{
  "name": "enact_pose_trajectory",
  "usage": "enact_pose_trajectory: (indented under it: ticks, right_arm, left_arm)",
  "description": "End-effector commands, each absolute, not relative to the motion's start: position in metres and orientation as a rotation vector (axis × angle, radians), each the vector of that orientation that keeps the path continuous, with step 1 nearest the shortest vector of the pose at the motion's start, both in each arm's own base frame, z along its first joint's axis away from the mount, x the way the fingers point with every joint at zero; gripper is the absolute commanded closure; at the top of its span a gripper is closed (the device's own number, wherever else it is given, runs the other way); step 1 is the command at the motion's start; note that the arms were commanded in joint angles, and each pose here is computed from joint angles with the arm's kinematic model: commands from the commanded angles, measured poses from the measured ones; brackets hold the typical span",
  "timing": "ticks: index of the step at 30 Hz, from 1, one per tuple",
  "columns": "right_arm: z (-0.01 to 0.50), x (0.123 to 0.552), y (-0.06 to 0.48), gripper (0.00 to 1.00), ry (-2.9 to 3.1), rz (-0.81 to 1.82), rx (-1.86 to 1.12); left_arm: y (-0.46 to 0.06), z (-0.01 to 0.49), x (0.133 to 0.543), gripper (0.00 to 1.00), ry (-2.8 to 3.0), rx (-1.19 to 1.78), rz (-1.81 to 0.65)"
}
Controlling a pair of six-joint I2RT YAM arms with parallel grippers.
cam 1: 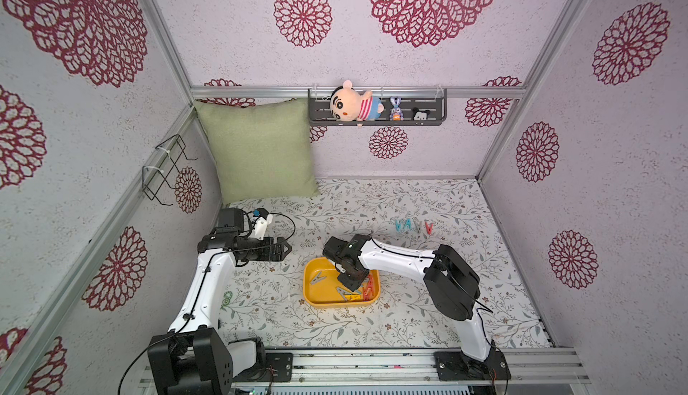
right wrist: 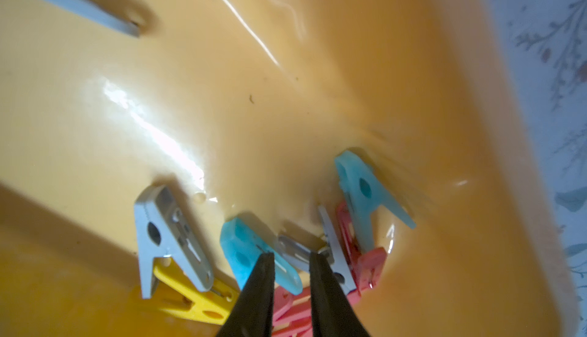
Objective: Take the clothespins out of the storage box
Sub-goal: Pick up the clothespin from the storage box.
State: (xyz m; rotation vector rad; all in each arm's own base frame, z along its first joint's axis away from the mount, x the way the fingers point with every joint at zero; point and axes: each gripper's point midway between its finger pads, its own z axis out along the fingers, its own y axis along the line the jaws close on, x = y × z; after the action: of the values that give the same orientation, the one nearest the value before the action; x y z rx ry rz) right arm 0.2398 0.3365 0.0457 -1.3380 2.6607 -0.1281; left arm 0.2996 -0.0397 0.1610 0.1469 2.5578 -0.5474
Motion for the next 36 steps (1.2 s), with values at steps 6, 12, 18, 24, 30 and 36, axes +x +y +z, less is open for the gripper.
enact_pose_trajectory:
  ticks: [6,12,18,24,30,36]
  right_arm:
    - [0.045,0.248,0.335,0.75,2.650,-0.143,-1.401]
    - [0.041,0.249,0.333,0.75,2.657,-0.141,-1.408]
    - [0.038,0.248,0.330,0.75,2.665,-0.148,-1.409]
    - [0.049,0.246,0.332,0.75,2.655,-0.106,-1.407]
    - [0.064,0.243,0.336,0.75,2.640,-0.063,-1.401]
    - [0.071,0.242,0.335,0.74,2.637,-0.069,-1.396]
  left_arm:
    - [-0.038,0.168,0.306,0.03,2.521,0.156,-0.555]
    - [-0.038,0.169,0.305,0.03,2.519,0.153,-0.553]
    - [-0.038,0.169,0.305,0.03,2.518,0.152,-0.555]
    - [-0.038,0.170,0.305,0.03,2.517,0.150,-0.558]
    - [-0.038,0.170,0.305,0.02,2.516,0.151,-0.567]
    - [-0.039,0.170,0.305,0.03,2.516,0.155,-0.572]
